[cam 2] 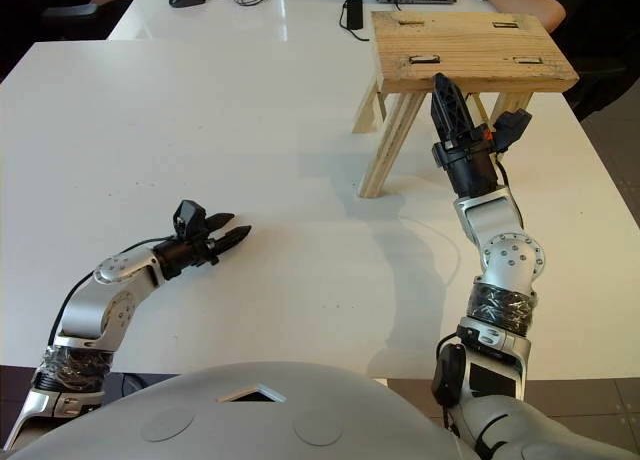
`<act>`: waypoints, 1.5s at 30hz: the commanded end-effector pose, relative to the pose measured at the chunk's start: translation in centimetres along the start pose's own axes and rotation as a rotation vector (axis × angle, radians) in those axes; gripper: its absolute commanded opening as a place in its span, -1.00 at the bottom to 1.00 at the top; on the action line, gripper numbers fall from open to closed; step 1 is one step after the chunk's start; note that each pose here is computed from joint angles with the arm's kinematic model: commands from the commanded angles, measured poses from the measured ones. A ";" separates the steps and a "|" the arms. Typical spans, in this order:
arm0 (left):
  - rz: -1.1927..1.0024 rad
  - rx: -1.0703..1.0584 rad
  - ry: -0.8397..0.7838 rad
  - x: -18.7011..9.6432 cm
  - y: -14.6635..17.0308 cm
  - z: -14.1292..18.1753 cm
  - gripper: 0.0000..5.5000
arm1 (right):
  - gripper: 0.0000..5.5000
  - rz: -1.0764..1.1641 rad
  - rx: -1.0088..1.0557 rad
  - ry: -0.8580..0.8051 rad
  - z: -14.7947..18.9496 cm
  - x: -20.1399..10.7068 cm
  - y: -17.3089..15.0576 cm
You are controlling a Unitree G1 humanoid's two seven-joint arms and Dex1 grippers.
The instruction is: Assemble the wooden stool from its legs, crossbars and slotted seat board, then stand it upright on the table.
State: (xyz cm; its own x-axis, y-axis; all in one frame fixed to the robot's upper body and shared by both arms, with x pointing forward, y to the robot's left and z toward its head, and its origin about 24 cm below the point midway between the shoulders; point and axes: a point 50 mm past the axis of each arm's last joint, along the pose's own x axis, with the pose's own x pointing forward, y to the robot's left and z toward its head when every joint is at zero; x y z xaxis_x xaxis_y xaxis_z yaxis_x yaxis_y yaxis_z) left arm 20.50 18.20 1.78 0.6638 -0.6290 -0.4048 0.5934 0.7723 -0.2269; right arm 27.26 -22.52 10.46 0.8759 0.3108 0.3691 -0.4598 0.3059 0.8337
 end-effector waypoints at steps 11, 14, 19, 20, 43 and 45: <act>0.022 -0.025 0.036 -0.2 -0.1 -0.9 0.00 | 0.15 0.169 0.098 0.151 -0.9 -2.6 2.7; 0.020 -0.025 0.037 -0.3 -0.1 -0.9 0.00 | 0.15 0.053 -0.093 0.330 -2.9 -3.9 1.0; 0.013 -0.022 0.039 -0.4 -0.2 -0.8 0.00 | 0.15 -0.011 -0.259 0.459 -3.1 -5.9 -1.3; 0.011 -0.021 0.040 -0.4 -0.2 -0.8 0.00 | 0.15 -0.015 -0.285 0.483 -2.9 -6.3 -1.6; 0.567 0.083 -0.275 2.6 1.0 0.3 0.00 | 0.15 -0.522 -1.037 0.317 -5.4 -6.7 -9.0; 0.584 0.072 -0.295 2.6 1.2 0.1 0.00 | 0.15 -0.529 -1.070 0.314 -5.7 -6.4 -9.0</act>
State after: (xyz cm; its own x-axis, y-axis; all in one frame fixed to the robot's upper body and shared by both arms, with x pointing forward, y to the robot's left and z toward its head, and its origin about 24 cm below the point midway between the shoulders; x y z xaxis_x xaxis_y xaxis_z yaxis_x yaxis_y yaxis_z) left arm 22.75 17.30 0.74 0.9699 -0.1406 -0.1986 0.1471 0.9889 0.0182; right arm 25.19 -22.54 -0.71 0.9894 0.1047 -0.1010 -0.0992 0.9934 0.0574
